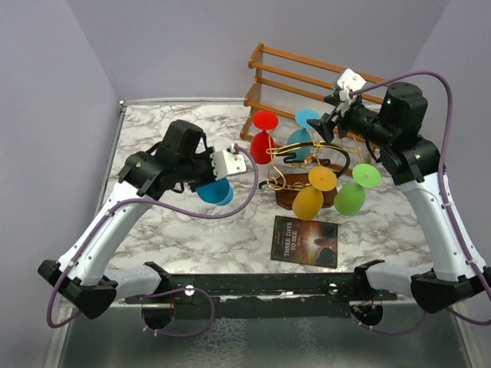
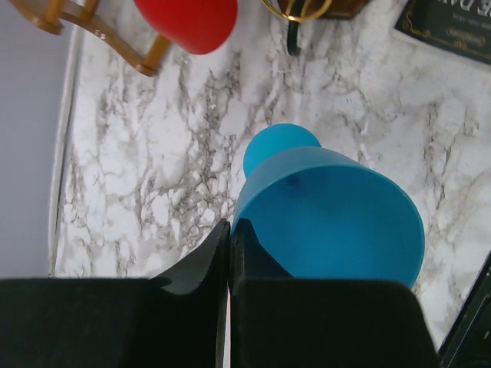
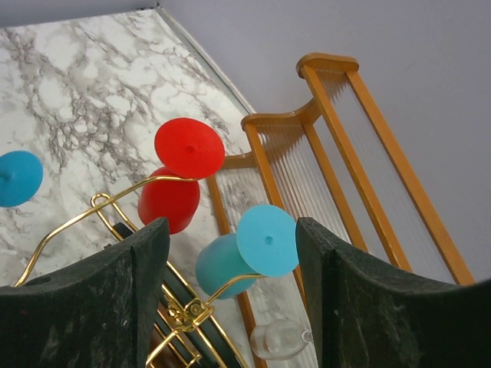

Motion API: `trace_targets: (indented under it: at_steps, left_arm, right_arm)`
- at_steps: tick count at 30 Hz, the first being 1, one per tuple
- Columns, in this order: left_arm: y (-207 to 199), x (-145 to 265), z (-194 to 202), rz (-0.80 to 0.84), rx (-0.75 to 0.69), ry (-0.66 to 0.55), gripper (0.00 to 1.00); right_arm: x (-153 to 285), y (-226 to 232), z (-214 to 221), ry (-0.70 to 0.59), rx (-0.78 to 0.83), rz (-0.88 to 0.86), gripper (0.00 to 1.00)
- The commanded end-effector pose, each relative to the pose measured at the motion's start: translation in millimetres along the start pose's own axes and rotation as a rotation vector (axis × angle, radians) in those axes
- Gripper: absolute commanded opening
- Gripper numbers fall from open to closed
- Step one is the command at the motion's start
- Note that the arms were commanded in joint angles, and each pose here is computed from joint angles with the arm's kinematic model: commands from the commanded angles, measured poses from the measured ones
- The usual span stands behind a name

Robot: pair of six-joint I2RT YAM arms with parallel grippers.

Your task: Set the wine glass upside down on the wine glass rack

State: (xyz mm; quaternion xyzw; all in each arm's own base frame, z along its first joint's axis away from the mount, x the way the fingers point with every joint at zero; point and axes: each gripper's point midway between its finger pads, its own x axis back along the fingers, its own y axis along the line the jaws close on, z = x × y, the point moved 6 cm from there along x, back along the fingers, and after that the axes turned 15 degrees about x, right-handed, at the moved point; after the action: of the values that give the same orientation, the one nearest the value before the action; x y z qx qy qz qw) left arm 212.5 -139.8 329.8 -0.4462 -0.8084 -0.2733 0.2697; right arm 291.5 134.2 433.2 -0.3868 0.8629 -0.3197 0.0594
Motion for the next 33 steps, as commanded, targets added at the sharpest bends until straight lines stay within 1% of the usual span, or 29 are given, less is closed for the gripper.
trace_targets:
  at_steps: [1,6,8,12,17,19,24,28,33]
  left_arm:
    - [17.3,24.3,-18.6,-0.122,0.125,-0.129,0.00]
    - [40.3,58.2,-38.7,-0.227,0.285,-0.298,0.00]
    - [48.1,74.8,-48.9,-0.264,0.362,-0.384,0.00]
    - [62.6,103.4,-68.3,-0.321,0.469,-0.527,0.00]
    - [71.9,114.5,-88.6,-0.335,0.465,-0.645,0.00]
    - [72.6,115.6,-98.4,-0.307,0.463,-0.701,0.00]
    - [72.5,119.3,-122.1,-0.213,0.492,-0.797,0.00]
    - [73.9,117.0,-134.1,-0.152,0.526,-0.842,0.00]
    - [71.3,108.3,-141.9,-0.054,0.562,-0.866,0.00]
  right_arm:
    - [-2.1,-2.4,-18.1,-0.074,-0.040,-0.048,0.67]
    - [-6.0,-5.9,-27.7,-0.097,-0.136,-0.050,0.67]
    - [-7.7,-4.5,-32.8,-0.124,-0.194,-0.062,0.66]
    - [-13.7,-0.4,-39.9,-0.176,-0.309,-0.096,0.65]
    - [-21.9,-2.1,-38.4,-0.190,-0.345,-0.088,0.65]
    - [-24.7,-3.0,-37.8,-0.193,-0.350,-0.087,0.64]
    - [-30.8,3.1,-38.3,-0.205,-0.394,-0.115,0.62]
    - [-40.1,15.2,-40.1,-0.191,-0.406,-0.136,0.61]
    - [-51.7,25.2,-42.0,-0.190,-0.450,-0.170,0.60]
